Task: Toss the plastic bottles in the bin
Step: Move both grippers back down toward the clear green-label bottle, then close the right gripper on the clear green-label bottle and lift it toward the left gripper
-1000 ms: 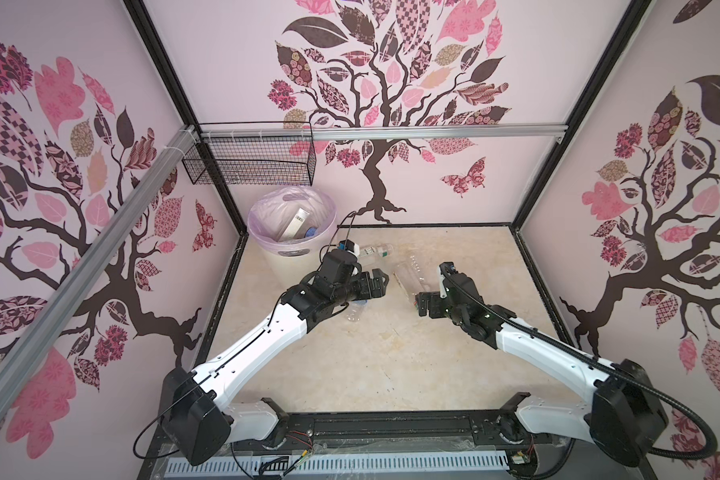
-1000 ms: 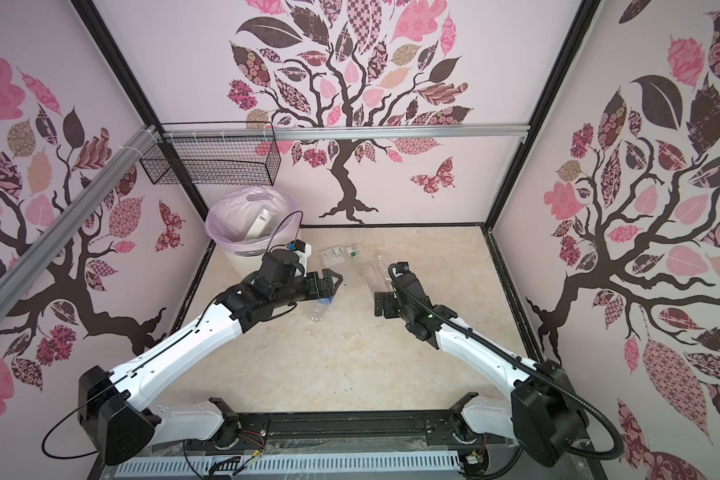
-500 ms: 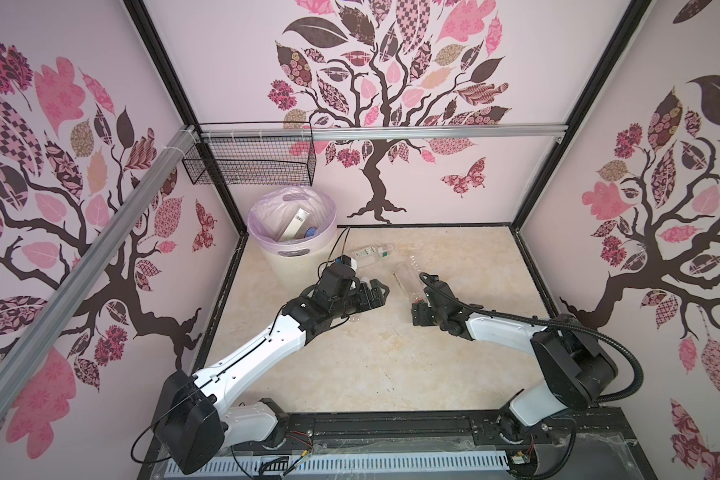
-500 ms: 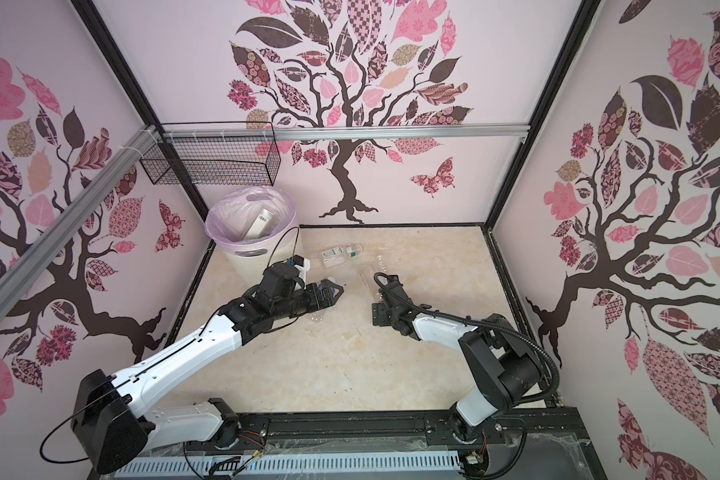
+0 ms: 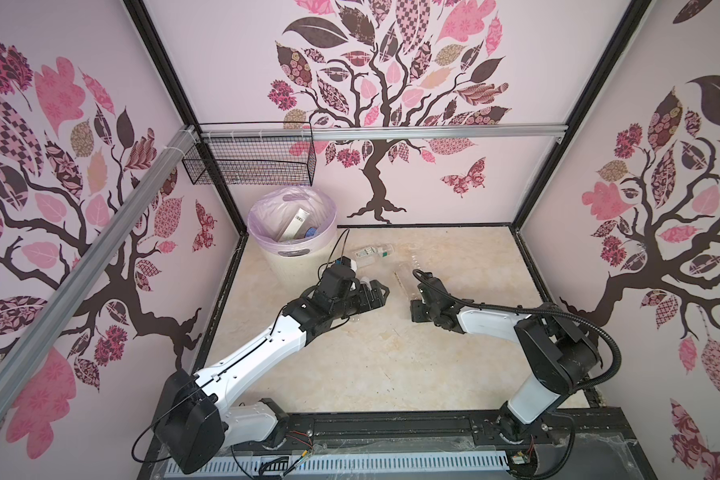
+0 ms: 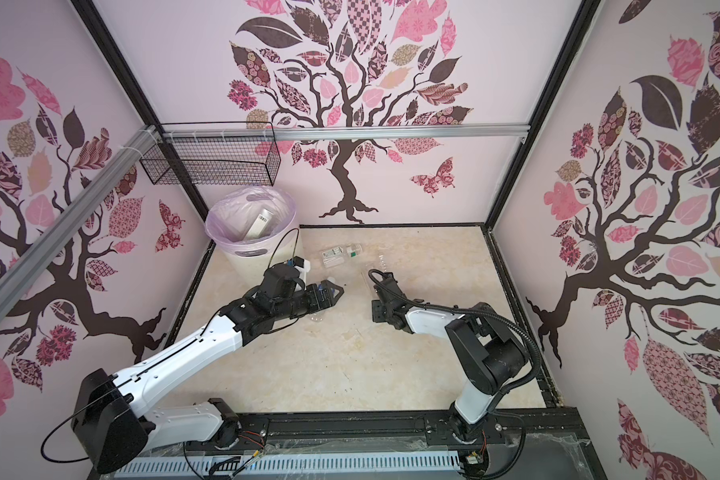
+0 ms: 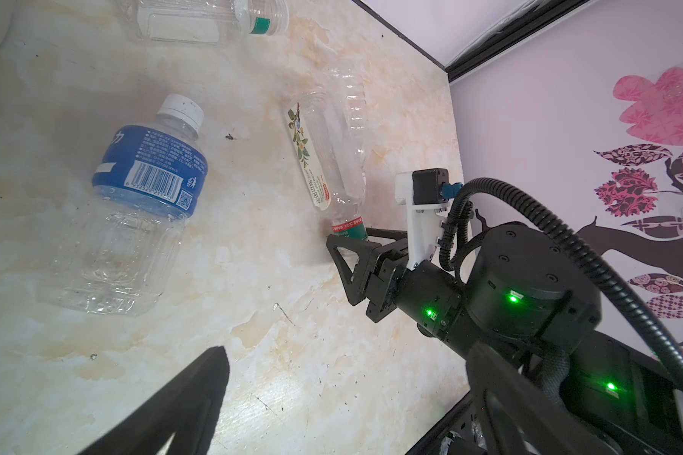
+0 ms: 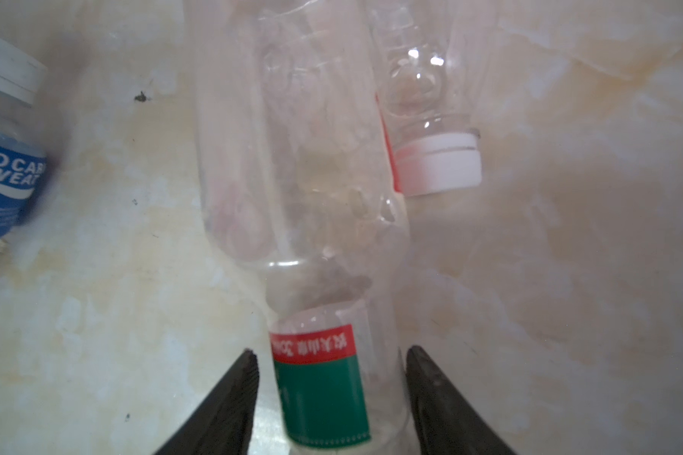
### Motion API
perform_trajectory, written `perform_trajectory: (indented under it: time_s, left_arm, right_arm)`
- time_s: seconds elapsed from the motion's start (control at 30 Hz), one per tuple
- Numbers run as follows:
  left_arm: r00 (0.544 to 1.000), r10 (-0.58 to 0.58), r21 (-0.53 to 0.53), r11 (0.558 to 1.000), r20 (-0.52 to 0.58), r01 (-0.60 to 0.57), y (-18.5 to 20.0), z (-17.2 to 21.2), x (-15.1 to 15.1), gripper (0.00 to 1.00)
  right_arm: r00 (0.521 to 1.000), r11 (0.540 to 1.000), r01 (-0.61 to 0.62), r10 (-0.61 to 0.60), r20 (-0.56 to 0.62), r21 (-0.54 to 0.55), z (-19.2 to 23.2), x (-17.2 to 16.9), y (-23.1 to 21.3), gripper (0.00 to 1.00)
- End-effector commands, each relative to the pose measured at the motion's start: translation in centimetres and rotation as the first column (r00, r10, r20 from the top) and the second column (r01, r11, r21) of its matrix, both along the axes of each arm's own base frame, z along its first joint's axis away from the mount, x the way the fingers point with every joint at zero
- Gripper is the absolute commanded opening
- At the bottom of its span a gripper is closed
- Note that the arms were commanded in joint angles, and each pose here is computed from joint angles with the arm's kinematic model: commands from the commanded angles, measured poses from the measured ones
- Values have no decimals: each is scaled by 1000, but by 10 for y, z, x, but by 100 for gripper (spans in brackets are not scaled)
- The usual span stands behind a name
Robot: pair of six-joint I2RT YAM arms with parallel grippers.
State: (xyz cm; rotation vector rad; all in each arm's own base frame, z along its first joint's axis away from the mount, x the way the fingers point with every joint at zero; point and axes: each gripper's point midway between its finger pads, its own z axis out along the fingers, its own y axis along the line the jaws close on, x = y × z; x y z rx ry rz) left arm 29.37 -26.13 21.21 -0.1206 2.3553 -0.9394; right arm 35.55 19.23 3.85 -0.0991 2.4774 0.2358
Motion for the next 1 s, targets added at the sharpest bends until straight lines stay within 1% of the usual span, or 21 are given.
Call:
perform_trajectory:
  time_s: [0.0, 0.23, 0.33, 0.5, 0.6, 0.77, 0.97]
  left_arm:
    - [1000, -10, 4, 1000, -23, 10, -2, -15, -2, 98]
    - [1000, -14, 0, 1000, -26, 14, -4, -16, -2, 98]
    - [1000, -8, 5, 1000, -25, 8, -2, -16, -1, 98]
    - [1000, 5, 4, 1000, -21, -5, -2, -15, 1, 98]
    - [1000, 8, 13, 1000, -9, -8, -2, -8, 7, 98]
    - [1000, 21, 16, 1000, 13, -21, 0, 3, 22, 98]
    - [999, 26, 5, 1000, 32, -27, -3, 15, 44, 98]
  right_arm:
    - [1000, 1000, -2, 2, -8, 5, 1, 5, 3, 56]
    - [1000, 1000, -16, 16, -22, 24, 1, -1, 6, 48]
    - [999, 998, -28, 30, -28, 51, 6, -4, 10, 43]
    - [999, 995, -46, 48, -14, 87, 19, -9, 13, 43]
    - [997, 990, -71, 71, 5, 123, 32, -15, 16, 43]
    - [996, 983, -88, 84, 29, 162, 49, -25, 18, 42]
    - [990, 965, -137, 124, 71, 224, 78, -36, 30, 43]
